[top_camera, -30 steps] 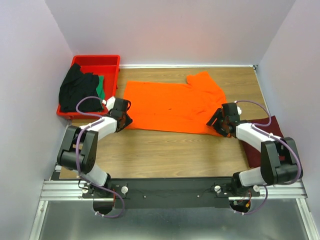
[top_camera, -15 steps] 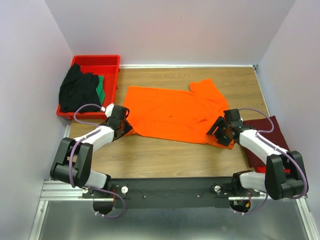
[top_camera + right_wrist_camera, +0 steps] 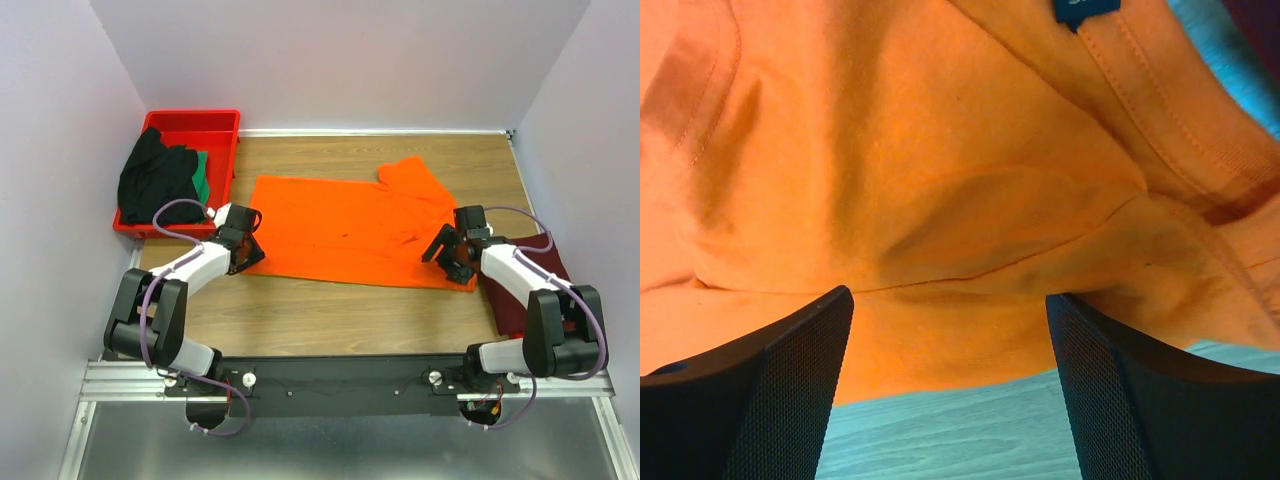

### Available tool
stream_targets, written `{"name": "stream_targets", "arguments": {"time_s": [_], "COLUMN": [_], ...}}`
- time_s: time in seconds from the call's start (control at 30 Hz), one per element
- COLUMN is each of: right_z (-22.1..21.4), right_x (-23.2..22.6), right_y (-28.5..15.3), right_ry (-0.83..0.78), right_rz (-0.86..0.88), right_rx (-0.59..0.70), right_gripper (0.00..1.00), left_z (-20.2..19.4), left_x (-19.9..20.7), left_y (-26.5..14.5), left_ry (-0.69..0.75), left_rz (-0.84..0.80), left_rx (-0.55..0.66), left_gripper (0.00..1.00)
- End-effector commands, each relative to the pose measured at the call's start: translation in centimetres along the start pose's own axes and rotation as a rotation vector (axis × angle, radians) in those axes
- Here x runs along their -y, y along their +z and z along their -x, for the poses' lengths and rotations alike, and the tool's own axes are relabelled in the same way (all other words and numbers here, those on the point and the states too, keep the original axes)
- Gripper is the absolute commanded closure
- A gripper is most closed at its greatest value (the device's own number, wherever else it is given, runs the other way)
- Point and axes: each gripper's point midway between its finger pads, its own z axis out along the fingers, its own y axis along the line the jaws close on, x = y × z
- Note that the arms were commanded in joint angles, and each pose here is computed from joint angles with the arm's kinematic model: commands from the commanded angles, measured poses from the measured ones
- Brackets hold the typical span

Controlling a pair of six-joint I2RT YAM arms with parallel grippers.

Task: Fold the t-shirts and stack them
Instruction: Fold the tshirt

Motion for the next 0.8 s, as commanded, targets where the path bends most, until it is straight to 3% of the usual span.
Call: {"name": "stream_targets", "arguments": {"time_s": [0.0, 0.17, 0.27, 0.37, 0.47, 0.57, 0.67, 0.7, 0.77], "right_z": [1.5, 5.1, 7.7, 12.8, 16.9, 19.4, 22.0, 22.7, 24.0], "right_x": [-1.0, -5.7, -7.3, -9.5, -11.6, -13.2, -15.8, -16.1, -17.0], "right_y": [-1.4, -4.7, -4.9, -5.7, -4.3, 0.3, 1.9, 2.6, 4.9], "right_ry": [-0.066, -0.100, -0.098, -0.092, -0.090, -0.080, -0.120, -0.130, -0.151], "right_rz": [0.039, 0.200, 0.203, 0.197, 0.178, 0.147, 0.184, 0.180, 0.167], "right_rx": [0.026, 0.098, 0.152, 0.293, 0.370, 0.361, 0.391, 0.400, 0.404], "right_gripper": [0.15, 0.13, 0.12, 0.09, 0.08, 0.08, 0.08, 0.08, 0.08], "left_z": [1.6, 6.1, 9.2, 12.6, 15.2, 18.9, 22.1, 21.6, 23.4], "left_x": [0.2, 3.9, 6.5, 9.1, 10.4, 12.1, 13.2, 12.7, 12.9], "left_y": [-0.8, -3.9, -5.3, -4.3, -2.7, 0.2, 1.3, 3.5, 4.0], "left_ry": [0.056, 0.051, 0.032, 0.016, -0.002, 0.004, 0.006, 0.023, 0.041], "left_rz": [0.017, -0.070, -0.124, -0.115, -0.078, 0.004, 0.050, 0.097, 0.123], "left_rx": [0.021, 0.102, 0.167, 0.214, 0.231, 0.283, 0.327, 0.306, 0.337], "left_gripper": [0.58, 0.57, 0.57, 0.57, 0.57, 0.56, 0.57, 0.57, 0.57]}}
